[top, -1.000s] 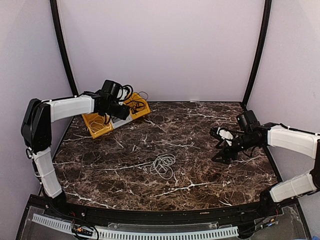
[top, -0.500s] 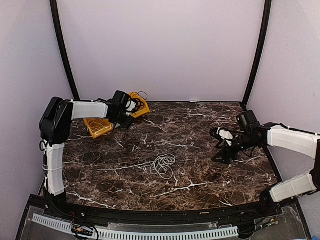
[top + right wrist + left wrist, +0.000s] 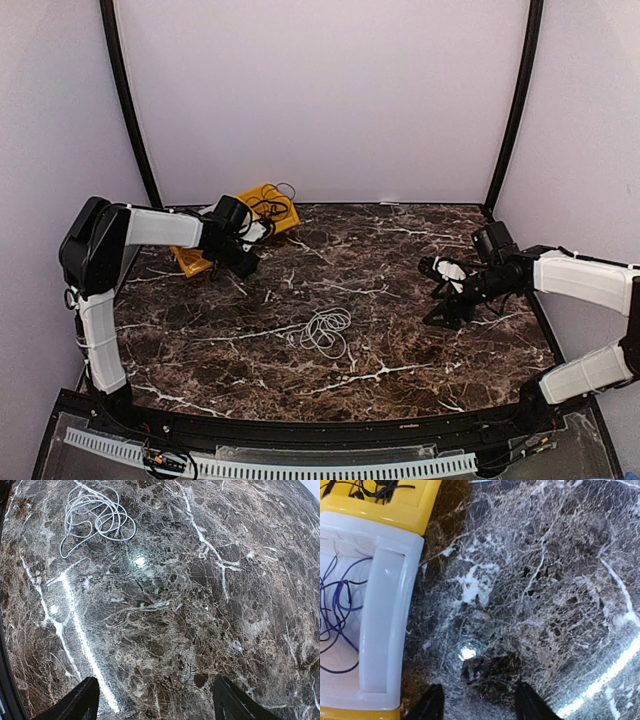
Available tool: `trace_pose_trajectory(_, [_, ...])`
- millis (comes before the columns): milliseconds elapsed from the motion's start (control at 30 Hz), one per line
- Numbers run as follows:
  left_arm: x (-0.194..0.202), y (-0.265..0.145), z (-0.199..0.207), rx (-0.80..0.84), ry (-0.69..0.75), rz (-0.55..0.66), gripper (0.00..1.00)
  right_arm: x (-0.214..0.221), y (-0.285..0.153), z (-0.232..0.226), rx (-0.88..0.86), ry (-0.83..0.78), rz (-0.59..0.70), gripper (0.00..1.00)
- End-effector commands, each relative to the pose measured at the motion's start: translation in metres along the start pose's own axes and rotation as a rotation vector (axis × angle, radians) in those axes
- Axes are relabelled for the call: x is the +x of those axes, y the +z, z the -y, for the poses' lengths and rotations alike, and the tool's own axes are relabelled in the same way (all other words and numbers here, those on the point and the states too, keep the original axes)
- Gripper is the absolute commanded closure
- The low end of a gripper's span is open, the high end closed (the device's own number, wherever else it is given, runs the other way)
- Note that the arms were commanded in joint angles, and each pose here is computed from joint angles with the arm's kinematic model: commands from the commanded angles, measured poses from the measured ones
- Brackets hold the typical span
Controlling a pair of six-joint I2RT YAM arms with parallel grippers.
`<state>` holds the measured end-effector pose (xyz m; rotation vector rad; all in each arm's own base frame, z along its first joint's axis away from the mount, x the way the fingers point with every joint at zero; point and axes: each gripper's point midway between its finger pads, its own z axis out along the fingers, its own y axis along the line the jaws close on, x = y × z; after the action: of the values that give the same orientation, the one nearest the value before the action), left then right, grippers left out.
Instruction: Untangle the cables
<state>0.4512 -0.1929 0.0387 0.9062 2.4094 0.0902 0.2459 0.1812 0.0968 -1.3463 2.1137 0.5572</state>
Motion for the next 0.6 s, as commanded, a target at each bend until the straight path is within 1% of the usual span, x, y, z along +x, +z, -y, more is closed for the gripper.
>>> trace_pose_trajectory(0, [-0.051, -0.048, -0.017, -0.05, -0.008, 0.191, 0.42, -0.009, -0.001, 0.002, 0.005, -0.025, 0.014, 0.2])
trace_pose_trajectory(100, [-0.067, -0.057, -0.031, -0.112, -0.023, 0.234, 0.37, -0.009, -0.001, 0.002, 0.006, -0.025, 0.013, 0.2])
trace_pose_trajectory(200, [-0.072, -0.051, -0.042, -0.167, -0.026, 0.224, 0.27, -0.008, 0.0, 0.002, 0.007, -0.026, 0.011, 0.2])
trace_pose_trajectory(267, [-0.075, -0.043, -0.048, -0.185, -0.032, 0.211, 0.25, -0.008, 0.001, 0.002, 0.003, -0.023, 0.007, 0.2])
trace_pose_trajectory(367, [-0.078, -0.028, -0.056, -0.19, -0.05, 0.189, 0.25, -0.006, 0.002, 0.002, 0.0, -0.019, 0.0, 0.2])
trace_pose_trajectory(433, [-0.079, -0.011, -0.057, -0.181, -0.051, 0.168, 0.24, -0.006, 0.002, 0.002, 0.001, -0.019, -0.001, 0.2])
trace_pose_trajectory(467, [-0.085, -0.01, -0.059, -0.178, -0.049, 0.177, 0.24, -0.006, 0.002, 0.002, 0.002, -0.019, -0.003, 0.2])
trace_pose_trajectory(567, [-0.083, 0.012, -0.047, -0.112, -0.02, 0.153, 0.25, -0.005, 0.002, 0.002, 0.005, -0.018, -0.005, 0.2])
